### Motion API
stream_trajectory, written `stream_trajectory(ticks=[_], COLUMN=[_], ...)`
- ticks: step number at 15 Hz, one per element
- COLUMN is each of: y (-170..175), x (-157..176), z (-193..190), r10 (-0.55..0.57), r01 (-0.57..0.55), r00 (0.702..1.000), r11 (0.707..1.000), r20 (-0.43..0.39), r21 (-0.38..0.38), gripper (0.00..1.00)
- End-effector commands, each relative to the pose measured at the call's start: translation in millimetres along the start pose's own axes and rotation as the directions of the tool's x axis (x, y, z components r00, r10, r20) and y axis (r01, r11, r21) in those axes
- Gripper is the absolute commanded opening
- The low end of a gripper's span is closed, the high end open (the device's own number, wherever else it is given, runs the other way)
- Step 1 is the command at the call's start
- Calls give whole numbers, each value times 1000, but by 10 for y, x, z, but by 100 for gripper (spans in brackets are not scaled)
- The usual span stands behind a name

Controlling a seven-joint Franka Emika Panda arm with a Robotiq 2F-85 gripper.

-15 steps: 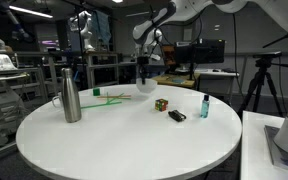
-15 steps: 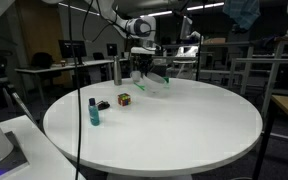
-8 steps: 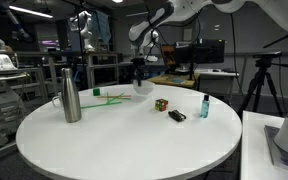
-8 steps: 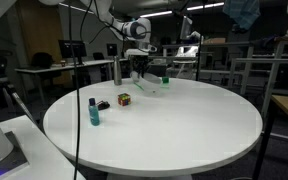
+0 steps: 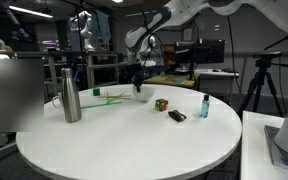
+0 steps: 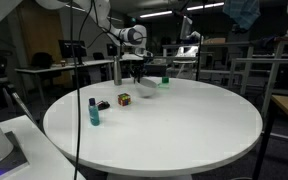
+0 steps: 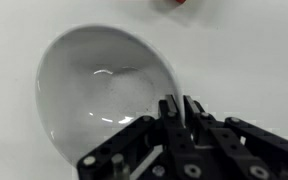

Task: Move the bowl to the left

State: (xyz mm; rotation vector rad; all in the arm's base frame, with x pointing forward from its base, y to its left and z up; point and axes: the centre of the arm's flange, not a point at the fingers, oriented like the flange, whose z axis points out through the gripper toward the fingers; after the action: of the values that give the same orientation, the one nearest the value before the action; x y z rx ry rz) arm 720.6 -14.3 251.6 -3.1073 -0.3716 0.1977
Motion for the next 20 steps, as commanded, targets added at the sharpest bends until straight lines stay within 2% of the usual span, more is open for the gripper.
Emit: stream_trajectory(ticks=[1,9,20], y=[-119,-242,-632], x=[22,75,152], z=[-1,-5,-31], r10=[13,-7,-68], r01=[-12,10,69], r00=[1000,999,998], r11=[999,997,992], r20=[23,31,17], r21=[-47,-82,-105], gripper=[3,3,3])
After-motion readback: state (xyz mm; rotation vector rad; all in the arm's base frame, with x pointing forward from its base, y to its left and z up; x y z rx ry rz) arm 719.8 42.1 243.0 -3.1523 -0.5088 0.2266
